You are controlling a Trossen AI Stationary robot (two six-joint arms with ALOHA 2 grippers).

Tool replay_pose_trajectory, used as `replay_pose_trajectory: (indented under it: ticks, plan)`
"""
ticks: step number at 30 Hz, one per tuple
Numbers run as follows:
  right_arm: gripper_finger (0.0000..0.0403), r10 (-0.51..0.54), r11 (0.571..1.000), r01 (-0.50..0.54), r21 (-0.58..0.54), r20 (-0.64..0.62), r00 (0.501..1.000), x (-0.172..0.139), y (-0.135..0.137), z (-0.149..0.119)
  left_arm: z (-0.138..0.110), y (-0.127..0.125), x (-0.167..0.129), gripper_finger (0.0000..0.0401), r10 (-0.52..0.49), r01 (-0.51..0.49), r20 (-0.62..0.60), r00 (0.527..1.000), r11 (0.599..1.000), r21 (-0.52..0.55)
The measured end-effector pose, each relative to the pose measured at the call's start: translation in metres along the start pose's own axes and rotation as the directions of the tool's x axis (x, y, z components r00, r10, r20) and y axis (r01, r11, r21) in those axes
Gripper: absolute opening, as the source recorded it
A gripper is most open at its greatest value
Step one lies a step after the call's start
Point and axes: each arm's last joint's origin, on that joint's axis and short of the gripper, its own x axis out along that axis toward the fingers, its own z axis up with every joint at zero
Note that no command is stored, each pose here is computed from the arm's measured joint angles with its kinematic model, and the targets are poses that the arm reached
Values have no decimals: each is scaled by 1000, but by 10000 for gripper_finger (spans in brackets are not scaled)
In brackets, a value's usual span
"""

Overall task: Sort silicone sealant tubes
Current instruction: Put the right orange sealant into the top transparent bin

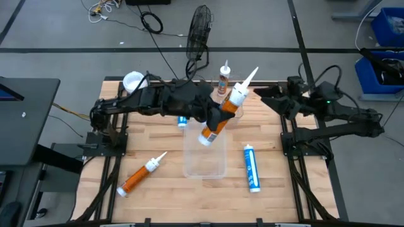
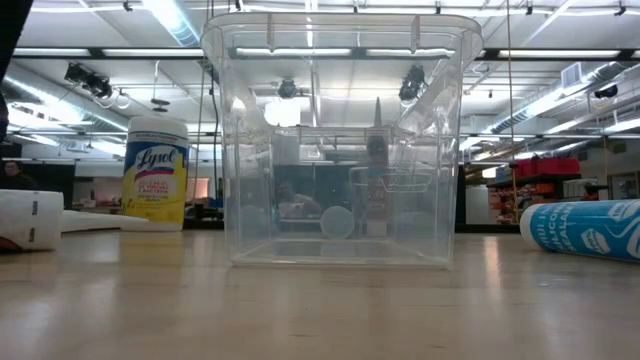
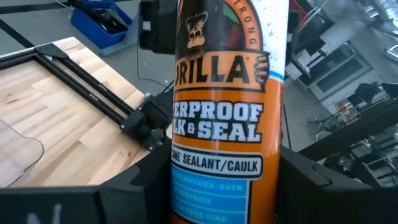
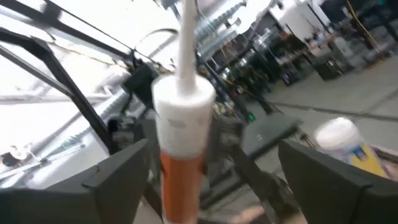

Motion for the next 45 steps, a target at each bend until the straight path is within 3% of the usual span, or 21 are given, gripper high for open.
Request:
replay_pose_trajectory:
  ticks: [13,27,33,43,45]
  plan:
    - [382,90,996,-90,2,55,994,43,-4,-15,8,8,1,211,21,-20,20,1000,999,-26]
    - [378,86,995,-82,-60,53,995,80,10,-4,10,9,2,211,18,-17,32,999,999,-29]
    - [336,69,996,-64,-68,76,995,80,10,-3,9,8,2,211,15,-14,32,999,1000,-26]
    - [215,56,997,-51,-65,86,995,81,8,-2,9,8,2,211,11,-11,29,1000,1000,6]
    - [211,57,996,-52,-66,86,995,81,8,-2,9,8,2,215,11,-11,28,1000,1000,5]
